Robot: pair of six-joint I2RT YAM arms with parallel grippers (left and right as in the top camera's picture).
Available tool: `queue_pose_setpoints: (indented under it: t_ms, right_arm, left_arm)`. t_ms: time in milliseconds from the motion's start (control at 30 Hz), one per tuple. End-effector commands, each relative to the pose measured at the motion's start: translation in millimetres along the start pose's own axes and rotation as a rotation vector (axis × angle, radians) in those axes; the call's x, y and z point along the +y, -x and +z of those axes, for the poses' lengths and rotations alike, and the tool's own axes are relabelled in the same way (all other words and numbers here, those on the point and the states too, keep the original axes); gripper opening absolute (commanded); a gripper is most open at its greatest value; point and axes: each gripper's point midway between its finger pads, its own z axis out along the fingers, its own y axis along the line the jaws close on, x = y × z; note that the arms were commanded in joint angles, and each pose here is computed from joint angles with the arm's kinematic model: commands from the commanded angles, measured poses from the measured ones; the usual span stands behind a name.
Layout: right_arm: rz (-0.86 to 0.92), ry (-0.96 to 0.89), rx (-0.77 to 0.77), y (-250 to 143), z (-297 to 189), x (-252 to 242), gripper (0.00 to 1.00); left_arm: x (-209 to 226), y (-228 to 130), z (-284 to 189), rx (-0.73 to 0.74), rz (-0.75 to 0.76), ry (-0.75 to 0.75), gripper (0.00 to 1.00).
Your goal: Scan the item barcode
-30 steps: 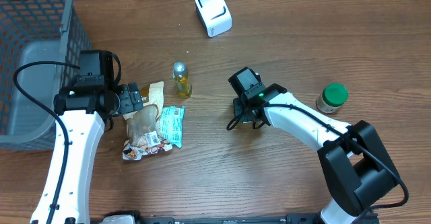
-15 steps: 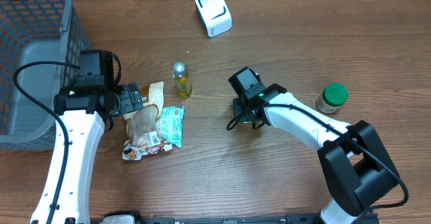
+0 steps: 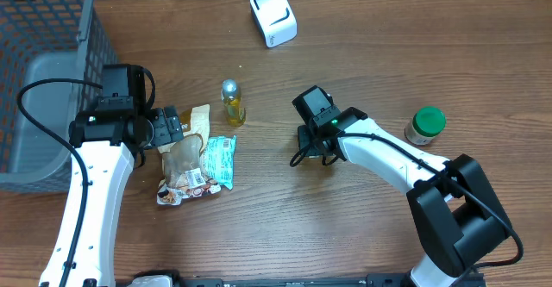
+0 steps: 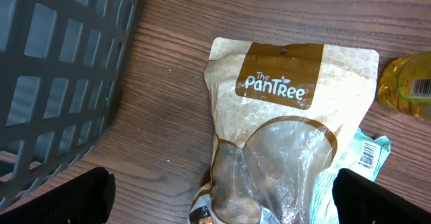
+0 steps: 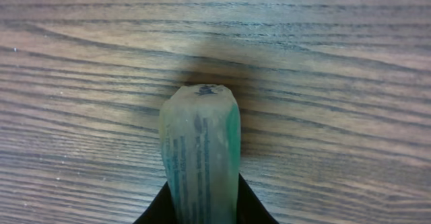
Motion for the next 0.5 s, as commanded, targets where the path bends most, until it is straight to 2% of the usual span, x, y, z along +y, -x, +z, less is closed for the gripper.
queue_pose_setpoints:
  t_ms: [0, 233, 467]
  right_arm:
    - [0.059, -0.002, 0.002, 0.7, 3.1, -2.7, 0.14]
    - [0.156, 0.033, 0.02, 3.0, 3.5, -4.9, 0.1]
    - [0.173, 0.095, 0.057, 1.0, 3.2, -1.0, 0.13]
  left_arm:
    - [-1.1, 6.3, -4.3, -0.016, 0.011, -0.007, 1.0]
    - [-1.0, 6.2, -4.3, -0.016, 0.011, -0.007, 1.0]
    - [-1.0, 6.2, -4.3, -0.016, 0.011, -0.007, 1.0]
